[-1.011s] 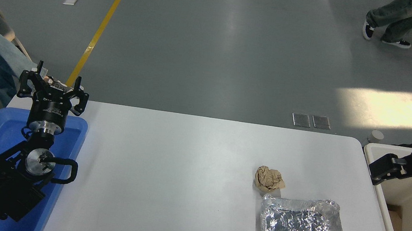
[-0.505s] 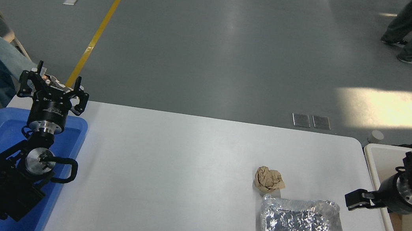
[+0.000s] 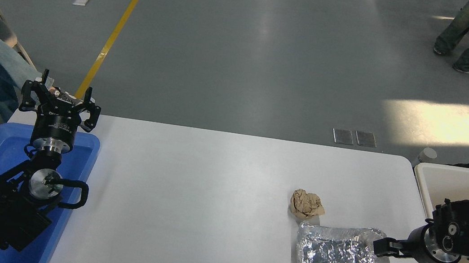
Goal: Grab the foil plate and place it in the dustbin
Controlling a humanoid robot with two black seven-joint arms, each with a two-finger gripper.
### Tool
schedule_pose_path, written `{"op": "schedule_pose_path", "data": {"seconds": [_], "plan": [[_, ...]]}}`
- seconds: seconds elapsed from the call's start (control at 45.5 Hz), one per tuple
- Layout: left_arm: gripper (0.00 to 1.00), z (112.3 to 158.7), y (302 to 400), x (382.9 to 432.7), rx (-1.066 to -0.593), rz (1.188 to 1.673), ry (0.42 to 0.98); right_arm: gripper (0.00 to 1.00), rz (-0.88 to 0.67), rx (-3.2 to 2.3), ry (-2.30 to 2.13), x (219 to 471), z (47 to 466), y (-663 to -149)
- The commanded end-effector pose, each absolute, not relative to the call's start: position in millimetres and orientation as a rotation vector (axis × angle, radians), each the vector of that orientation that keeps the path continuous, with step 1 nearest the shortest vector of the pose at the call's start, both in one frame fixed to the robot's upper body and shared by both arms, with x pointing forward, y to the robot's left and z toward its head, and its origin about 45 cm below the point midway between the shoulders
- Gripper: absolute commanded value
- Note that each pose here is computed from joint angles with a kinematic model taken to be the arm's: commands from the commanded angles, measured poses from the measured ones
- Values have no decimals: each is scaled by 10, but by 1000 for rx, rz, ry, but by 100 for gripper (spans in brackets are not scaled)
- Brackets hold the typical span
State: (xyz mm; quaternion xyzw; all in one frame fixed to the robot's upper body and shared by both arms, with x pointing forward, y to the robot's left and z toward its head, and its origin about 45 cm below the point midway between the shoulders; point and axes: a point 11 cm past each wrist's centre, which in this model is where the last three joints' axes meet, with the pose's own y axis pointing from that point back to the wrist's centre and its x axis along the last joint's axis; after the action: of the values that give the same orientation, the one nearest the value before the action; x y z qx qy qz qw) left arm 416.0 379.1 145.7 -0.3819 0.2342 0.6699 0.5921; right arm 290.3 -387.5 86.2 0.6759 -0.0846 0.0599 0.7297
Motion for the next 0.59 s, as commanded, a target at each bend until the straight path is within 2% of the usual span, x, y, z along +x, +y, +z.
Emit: {"op": "schedule_pose_path", "data": {"seconds": [0.0,0.022,0.132,0.242,0.308,0.571], "plan": [[99,1457,3791,4160,-888,1558,545,91,117,1505,-205,2809,640,-3820],[99,1457,3791,4160,-888,1558,545,88,117,1505,-205,2804,635,-3822],[99,1457,3791,4160,-888,1558,545,49,140,1503,-236,2823,625,-3834],[99,1457,3791,4160,-888,1558,545,35,154,1498,-252,2866,632,-3836],[99,1457,3791,4160,-888,1558,545,0,153,1502,-244,2856,619,-3818],[99,1457,3791,4160,-888,1558,545,0,145,1513,-263,2889,642,-3795]]}}
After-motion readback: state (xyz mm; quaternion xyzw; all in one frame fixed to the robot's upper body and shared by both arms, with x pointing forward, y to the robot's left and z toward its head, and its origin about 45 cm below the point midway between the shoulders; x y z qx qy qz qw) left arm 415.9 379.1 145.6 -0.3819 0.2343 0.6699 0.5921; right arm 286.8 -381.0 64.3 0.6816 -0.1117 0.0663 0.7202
